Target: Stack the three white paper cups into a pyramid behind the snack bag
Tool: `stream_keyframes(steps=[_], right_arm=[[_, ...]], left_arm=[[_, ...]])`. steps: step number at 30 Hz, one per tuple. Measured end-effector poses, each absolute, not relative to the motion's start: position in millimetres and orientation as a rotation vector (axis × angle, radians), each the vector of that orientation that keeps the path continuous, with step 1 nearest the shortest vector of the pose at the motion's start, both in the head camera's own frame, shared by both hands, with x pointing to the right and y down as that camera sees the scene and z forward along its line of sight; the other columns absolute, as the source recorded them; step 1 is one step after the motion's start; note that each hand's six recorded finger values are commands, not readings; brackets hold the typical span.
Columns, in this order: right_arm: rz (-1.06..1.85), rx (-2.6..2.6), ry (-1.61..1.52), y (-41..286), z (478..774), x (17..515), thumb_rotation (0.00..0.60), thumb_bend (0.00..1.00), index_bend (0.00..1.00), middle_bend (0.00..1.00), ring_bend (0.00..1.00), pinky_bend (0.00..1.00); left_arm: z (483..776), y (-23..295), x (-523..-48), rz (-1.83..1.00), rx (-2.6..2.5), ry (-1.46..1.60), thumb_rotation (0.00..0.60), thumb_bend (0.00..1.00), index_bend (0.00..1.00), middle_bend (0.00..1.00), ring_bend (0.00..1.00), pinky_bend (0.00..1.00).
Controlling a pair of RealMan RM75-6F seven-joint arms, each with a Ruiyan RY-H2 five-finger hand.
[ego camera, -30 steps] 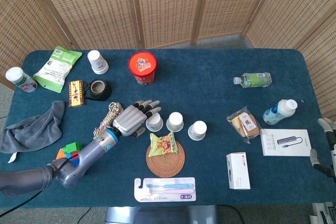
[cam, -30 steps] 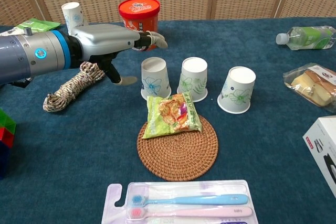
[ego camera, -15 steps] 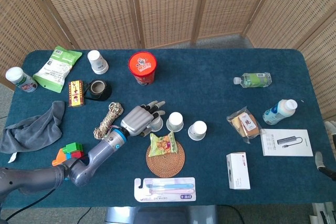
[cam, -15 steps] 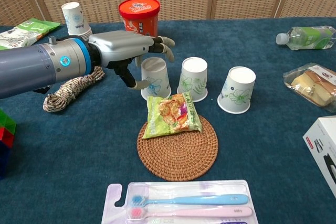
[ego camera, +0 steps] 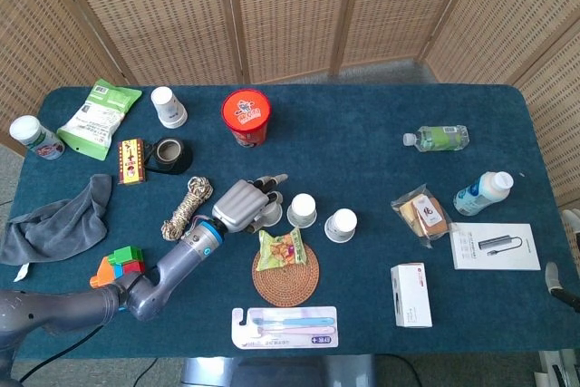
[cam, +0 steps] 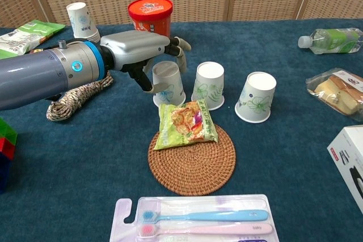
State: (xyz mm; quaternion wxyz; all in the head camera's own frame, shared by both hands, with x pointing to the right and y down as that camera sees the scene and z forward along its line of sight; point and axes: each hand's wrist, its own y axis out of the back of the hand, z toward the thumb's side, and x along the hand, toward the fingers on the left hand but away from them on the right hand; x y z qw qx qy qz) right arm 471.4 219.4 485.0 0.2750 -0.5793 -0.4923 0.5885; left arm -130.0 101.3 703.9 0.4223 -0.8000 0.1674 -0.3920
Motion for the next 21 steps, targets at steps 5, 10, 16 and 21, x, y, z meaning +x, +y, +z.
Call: stream_keyframes(steps=[5,10,16,21], right_arm=[[1.583,-1.555,-1.325,219.5,484.8,471.9,0.6,0.55,0.0,0.0,0.0,0.0],[1.584,-1.554,-1.326,219.7,484.7,472.3,0.6,0.55,0.0,0.0,0.0,0.0],[1.584,-1.551,-1.328,220.1,484.4,472.8,0.6,0.55,0.0,0.0,0.0,0.0],[1.587,-1.546,-1.332,220.6,483.9,473.9,0.6,0.55,0.0,0.0,0.0,0.0]], left_arm=[[705.7,100.8,-129.0,-0.975,-2.002,0.437,0.6,0.45,0.4,0.17,0.26,0.6],[708.4,100.6,-127.1,-0.976,-2.008,0.454,0.6,0.45,0.42,0.17,0.28,0.62],[710.3,97.5,-121.9,-0.977,-2.022,0.487,0.6,0.45,0.43,0.17,0.28,0.62],[710.8,96.3,-116.5,-0.978,-2.053,0.515,0.6,0.45,0.43,0.17,0.29,0.62]])
